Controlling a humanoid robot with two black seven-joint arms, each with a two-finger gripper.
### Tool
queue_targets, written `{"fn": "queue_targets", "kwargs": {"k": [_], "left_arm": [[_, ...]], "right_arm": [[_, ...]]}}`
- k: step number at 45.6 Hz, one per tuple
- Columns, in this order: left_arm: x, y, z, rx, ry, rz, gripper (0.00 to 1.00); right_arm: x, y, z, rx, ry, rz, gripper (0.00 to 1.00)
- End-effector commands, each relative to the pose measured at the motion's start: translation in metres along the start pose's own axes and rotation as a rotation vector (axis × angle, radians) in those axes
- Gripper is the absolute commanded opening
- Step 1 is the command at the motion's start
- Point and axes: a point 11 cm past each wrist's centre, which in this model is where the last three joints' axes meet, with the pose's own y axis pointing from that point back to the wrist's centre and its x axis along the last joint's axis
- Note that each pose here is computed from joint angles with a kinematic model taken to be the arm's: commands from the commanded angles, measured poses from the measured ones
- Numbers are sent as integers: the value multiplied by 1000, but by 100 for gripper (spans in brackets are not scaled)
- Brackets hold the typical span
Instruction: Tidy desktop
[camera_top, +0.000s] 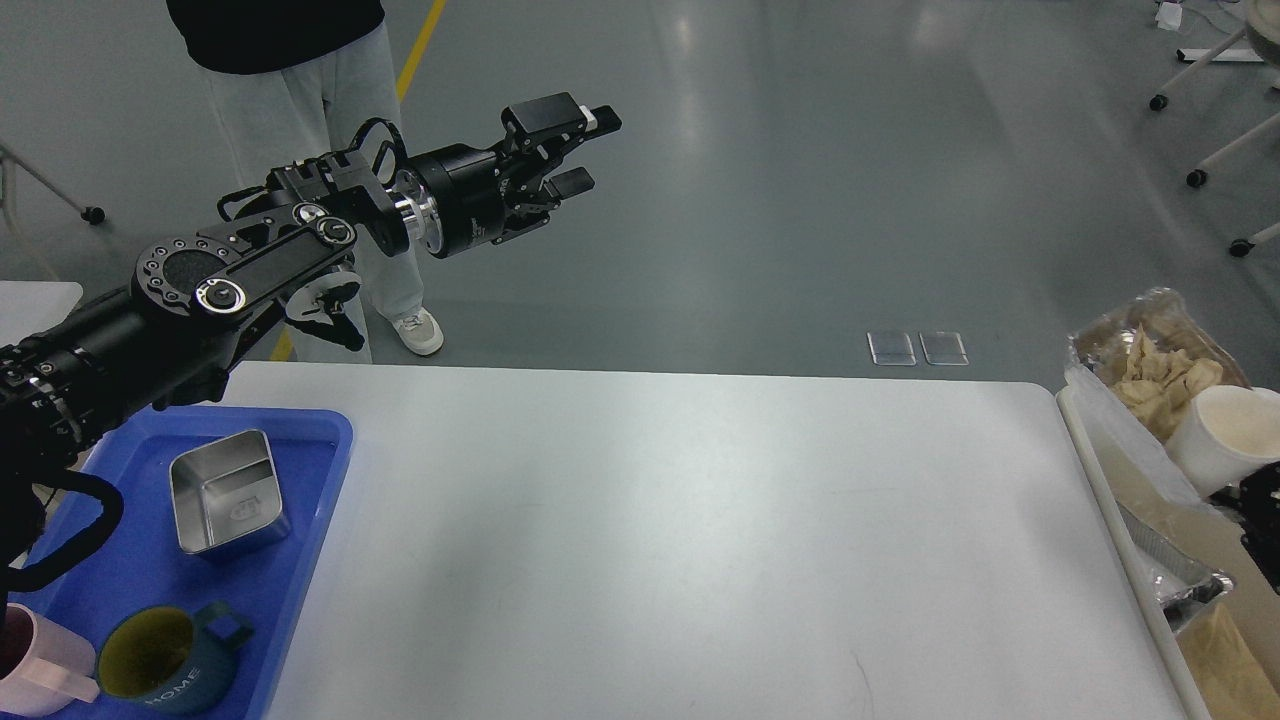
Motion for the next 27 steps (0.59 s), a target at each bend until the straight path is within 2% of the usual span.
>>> {"fn": "queue_targets", "kwargs": {"k": [1,18,27], "left_arm": [[7,5,-5,2,29,31,82],[24,15,-16,9,73,138,82],[27,16,-15,0,89,154,82]], "right_arm": [[17,5,26,-42,-32,61,0],[47,10,80,-122,-107,219,0],[47,9,97,-205,-119,241,0]]}}
